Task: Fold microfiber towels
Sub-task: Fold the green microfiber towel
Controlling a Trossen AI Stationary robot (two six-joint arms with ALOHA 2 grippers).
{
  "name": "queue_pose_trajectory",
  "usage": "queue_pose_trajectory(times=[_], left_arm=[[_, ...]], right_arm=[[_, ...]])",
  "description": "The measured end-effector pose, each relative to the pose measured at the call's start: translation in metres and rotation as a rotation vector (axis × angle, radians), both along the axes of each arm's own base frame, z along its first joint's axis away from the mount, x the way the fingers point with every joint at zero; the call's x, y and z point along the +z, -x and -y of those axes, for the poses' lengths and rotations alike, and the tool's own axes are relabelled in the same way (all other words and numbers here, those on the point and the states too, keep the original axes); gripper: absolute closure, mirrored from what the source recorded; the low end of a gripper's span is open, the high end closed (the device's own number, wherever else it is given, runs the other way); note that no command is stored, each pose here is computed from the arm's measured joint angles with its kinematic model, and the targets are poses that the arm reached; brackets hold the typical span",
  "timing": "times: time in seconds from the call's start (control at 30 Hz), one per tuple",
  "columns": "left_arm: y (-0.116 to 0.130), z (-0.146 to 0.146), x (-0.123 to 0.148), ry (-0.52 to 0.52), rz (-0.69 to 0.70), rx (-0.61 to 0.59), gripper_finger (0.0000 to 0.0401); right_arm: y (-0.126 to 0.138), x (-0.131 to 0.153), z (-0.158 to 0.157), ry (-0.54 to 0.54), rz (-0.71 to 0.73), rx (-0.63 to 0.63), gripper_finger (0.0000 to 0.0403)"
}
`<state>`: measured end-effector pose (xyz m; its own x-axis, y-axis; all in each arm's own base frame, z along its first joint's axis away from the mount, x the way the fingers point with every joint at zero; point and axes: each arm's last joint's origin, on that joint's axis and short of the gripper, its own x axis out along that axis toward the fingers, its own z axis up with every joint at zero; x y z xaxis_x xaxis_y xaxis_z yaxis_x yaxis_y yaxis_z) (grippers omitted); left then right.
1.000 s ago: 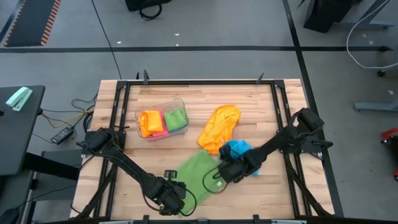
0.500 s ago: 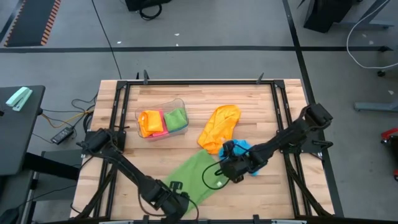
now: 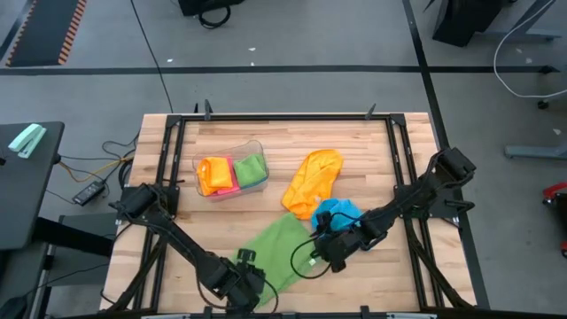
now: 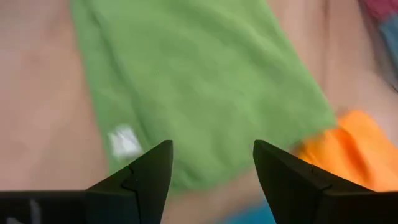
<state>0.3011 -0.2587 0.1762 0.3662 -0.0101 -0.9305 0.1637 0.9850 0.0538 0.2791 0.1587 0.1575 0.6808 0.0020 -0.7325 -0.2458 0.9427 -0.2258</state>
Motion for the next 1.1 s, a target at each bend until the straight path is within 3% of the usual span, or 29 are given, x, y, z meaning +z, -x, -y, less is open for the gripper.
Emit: queue_pose_trajectory(times=[0.2, 0.4, 0.67, 0.8, 0.9, 1.1], left_arm=[[-0.003, -0.019, -0.006, -0.058, -0.042, 0.137, 0.0249], [0.004, -0.027, -0.023, -0.063, -0.098, 0.153, 0.026], [0.01, -0.013, -0.026, 0.124, -0.15, 0.26, 0.0268], [0.008, 0.0, -0.023, 0.202, -0.084, 0.221, 0.0267], [0.005, 0.004, -0.022, 0.237, -0.066, 0.148, 0.027], [-0.006, -0.004, -0.014, 0.171, -0.04, -0.029, 0.0282]], right_arm=[[0.001, -0.015, -0.009, -0.134, 0.095, 0.057, 0.017], [-0.001, -0.041, -0.026, -0.086, 0.051, 0.074, 0.017], [-0.008, -0.046, -0.012, -0.006, 0.017, 0.046, 0.017], [-0.014, -0.048, 0.005, 0.062, -0.018, 0.05, 0.017], [-0.02, -0.047, 0.016, 0.044, -0.036, 0.064, 0.017], [-0.016, -0.037, 0.024, -0.01, -0.084, 0.058, 0.017]])
